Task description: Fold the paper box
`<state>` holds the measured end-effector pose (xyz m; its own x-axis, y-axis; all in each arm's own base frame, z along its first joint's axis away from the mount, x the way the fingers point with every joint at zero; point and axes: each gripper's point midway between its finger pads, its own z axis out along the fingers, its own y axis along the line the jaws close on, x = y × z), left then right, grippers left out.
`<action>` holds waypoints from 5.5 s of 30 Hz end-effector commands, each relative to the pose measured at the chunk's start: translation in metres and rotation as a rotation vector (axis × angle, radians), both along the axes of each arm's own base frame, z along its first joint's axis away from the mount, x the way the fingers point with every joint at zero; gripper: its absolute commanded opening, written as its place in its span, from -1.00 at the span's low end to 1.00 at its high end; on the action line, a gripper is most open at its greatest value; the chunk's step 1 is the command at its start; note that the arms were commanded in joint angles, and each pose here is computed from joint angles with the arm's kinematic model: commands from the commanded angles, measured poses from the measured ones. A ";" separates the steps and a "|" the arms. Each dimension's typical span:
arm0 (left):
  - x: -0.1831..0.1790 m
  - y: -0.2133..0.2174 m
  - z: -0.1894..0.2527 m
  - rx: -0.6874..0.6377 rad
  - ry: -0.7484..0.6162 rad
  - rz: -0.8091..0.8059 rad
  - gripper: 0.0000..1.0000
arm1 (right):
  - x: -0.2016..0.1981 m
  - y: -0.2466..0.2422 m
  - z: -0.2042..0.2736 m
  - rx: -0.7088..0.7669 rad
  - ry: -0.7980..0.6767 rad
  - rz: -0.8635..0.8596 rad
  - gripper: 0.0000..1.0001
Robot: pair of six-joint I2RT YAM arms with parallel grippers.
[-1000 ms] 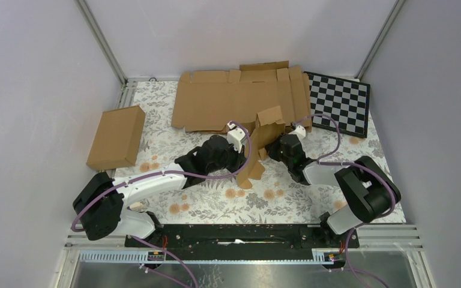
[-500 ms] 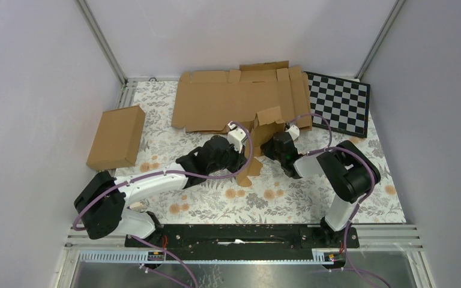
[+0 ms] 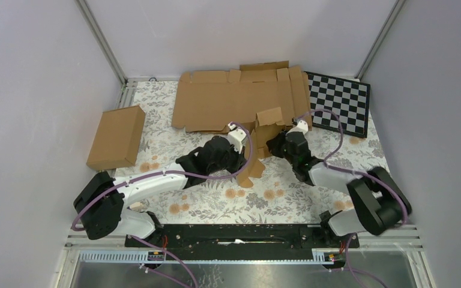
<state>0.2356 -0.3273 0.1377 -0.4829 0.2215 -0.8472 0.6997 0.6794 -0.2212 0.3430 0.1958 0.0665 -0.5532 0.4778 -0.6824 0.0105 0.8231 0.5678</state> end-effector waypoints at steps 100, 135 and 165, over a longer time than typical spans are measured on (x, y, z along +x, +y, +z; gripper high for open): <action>-0.061 0.079 0.053 -0.551 0.499 0.205 0.34 | -0.157 0.097 0.065 0.247 0.181 0.862 0.92; -0.036 0.072 0.010 -0.563 0.523 0.302 -0.15 | -0.161 0.138 0.010 0.244 0.386 0.831 0.92; -0.032 0.109 -0.007 -0.460 0.458 0.454 -0.26 | -0.165 0.157 -0.010 -0.021 0.429 0.863 0.99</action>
